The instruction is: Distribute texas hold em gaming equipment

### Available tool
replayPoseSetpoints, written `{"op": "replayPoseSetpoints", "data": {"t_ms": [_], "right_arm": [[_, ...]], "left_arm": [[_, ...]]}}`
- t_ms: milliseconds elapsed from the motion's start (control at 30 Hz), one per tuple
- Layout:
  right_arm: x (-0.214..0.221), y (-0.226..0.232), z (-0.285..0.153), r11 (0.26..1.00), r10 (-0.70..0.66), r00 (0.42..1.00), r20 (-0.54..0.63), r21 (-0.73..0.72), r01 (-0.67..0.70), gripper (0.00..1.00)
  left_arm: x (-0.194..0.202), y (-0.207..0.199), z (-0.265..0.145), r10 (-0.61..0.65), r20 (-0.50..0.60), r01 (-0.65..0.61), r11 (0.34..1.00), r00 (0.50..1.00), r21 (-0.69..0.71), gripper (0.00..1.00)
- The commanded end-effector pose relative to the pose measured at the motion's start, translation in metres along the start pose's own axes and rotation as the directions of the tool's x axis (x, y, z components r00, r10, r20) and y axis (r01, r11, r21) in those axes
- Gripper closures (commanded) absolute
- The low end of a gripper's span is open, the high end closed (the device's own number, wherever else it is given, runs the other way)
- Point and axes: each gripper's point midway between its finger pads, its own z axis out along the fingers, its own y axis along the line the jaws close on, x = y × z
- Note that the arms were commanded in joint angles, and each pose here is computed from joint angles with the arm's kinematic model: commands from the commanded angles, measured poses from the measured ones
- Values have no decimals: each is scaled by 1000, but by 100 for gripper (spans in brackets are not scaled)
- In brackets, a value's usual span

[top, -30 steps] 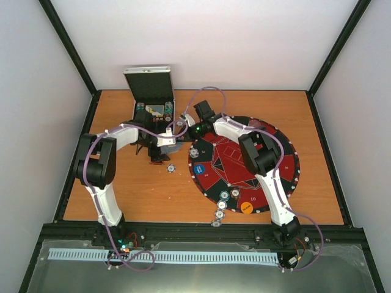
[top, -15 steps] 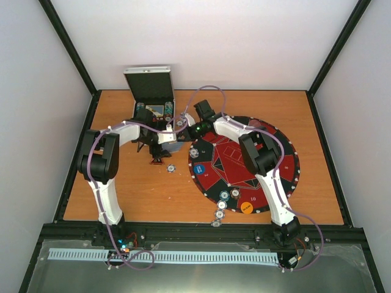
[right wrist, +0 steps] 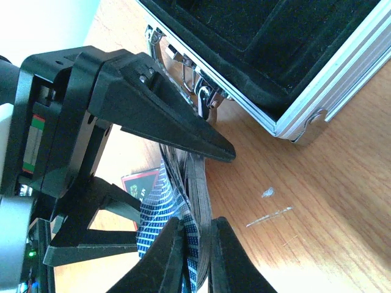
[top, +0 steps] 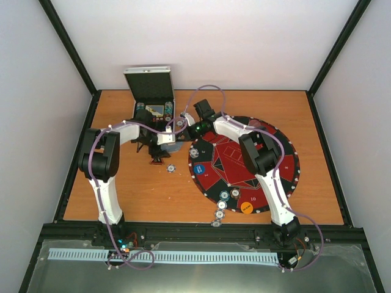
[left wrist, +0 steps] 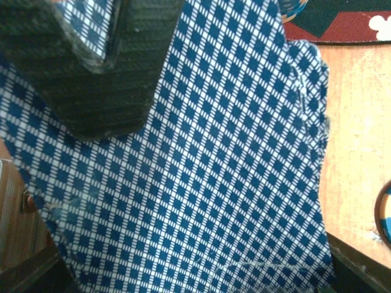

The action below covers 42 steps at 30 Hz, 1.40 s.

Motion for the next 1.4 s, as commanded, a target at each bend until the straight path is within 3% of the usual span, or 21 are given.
{"op": "replayPoseSetpoints", "data": {"t_ms": [0, 67, 233, 800, 1167, 1367], "right_arm": [[6, -7, 8, 1000, 9, 1000, -22, 20, -9, 97], [5, -8, 9, 1000, 12, 1000, -21, 23, -11, 96], [4, -15, 6, 997, 20, 1000, -12, 76, -19, 81], [-1, -12, -9, 992, 10, 1000, -10, 129, -8, 59], [-3, -7, -23, 985, -21, 1000, -12, 171, 22, 59], [-5, -1, -26, 985, -23, 1000, -15, 169, 25, 70]], "left_arm": [[-3, 2, 1, 43, 36, -43, 999, 998, 11, 25], [-4, 1, 0, 47, 44, -47, 999, 998, 17, 31], [-5, 2, 0, 36, 47, -37, 999, 998, 21, 40], [-5, 6, 1, 18, 44, -18, 1000, 999, 16, 40], [-3, 6, 2, 14, 32, -14, 1000, 999, 14, 44], [-3, 6, 2, 13, 33, -14, 1000, 999, 17, 44]]}}
